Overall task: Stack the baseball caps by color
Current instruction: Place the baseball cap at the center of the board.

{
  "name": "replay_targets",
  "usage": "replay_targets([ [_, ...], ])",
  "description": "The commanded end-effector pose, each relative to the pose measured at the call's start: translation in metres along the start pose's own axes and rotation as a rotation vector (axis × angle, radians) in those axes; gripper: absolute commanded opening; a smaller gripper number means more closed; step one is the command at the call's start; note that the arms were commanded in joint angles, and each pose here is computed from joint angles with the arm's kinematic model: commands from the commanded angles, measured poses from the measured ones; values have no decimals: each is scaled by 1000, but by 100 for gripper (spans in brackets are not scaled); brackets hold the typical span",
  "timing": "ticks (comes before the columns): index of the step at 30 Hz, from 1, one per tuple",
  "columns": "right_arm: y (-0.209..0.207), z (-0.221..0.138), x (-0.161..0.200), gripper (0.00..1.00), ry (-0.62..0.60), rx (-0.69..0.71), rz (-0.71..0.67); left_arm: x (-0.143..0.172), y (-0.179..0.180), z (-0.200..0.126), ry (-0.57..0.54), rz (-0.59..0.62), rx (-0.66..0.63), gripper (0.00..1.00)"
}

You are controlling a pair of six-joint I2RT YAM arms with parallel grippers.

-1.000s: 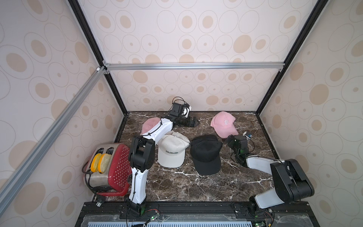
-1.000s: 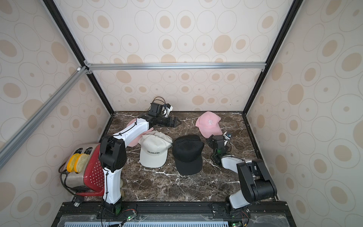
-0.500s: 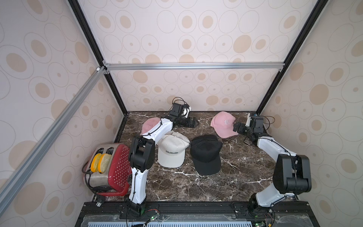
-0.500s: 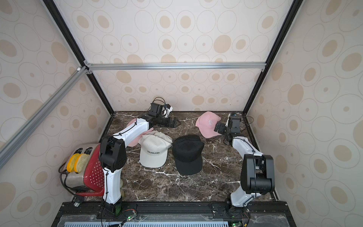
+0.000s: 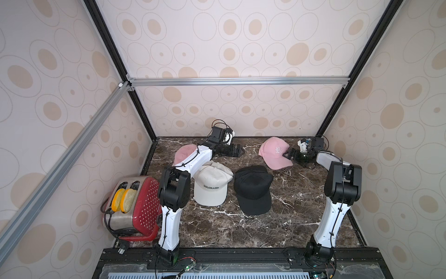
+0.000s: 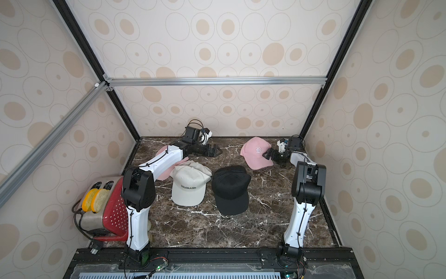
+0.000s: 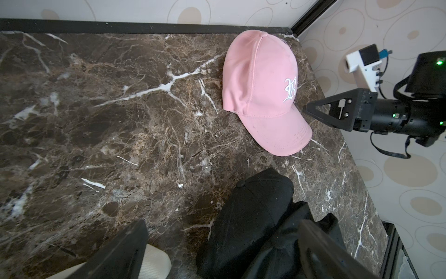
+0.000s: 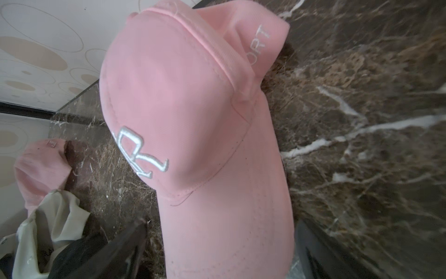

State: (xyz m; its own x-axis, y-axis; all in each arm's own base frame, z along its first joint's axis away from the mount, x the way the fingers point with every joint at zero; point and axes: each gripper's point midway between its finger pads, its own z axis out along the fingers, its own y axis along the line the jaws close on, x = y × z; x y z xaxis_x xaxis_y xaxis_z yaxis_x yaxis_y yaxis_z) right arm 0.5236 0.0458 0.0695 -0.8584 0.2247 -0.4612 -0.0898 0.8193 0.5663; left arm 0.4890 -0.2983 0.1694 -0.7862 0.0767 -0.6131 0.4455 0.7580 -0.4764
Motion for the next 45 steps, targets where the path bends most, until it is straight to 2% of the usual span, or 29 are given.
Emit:
replay_targets([
  [1,10,7,16,100,66,-80,40,-8,-7,-7,-18,29,3,99],
  [16,24,-8,38,99,51,-121,54,-7,-10,-7,-15,33,4,99],
  [24,25,-17,34,98,5,-89,47,-4,-12,-2,-3,28,10,99],
  [29,8,-14,9,99,-58,13,0,-3,-12,-2,1,35,5,99],
  [32,10,-4,-15,99,-96,-18,-67,-2,-11,-1,4,37,0,99],
  [39,25,20,-49,99,-87,-174,-21,1,-8,0,13,42,-11,99],
  [45,37,34,-63,98,-86,-230,-46,1,-8,1,17,44,-11,99],
])
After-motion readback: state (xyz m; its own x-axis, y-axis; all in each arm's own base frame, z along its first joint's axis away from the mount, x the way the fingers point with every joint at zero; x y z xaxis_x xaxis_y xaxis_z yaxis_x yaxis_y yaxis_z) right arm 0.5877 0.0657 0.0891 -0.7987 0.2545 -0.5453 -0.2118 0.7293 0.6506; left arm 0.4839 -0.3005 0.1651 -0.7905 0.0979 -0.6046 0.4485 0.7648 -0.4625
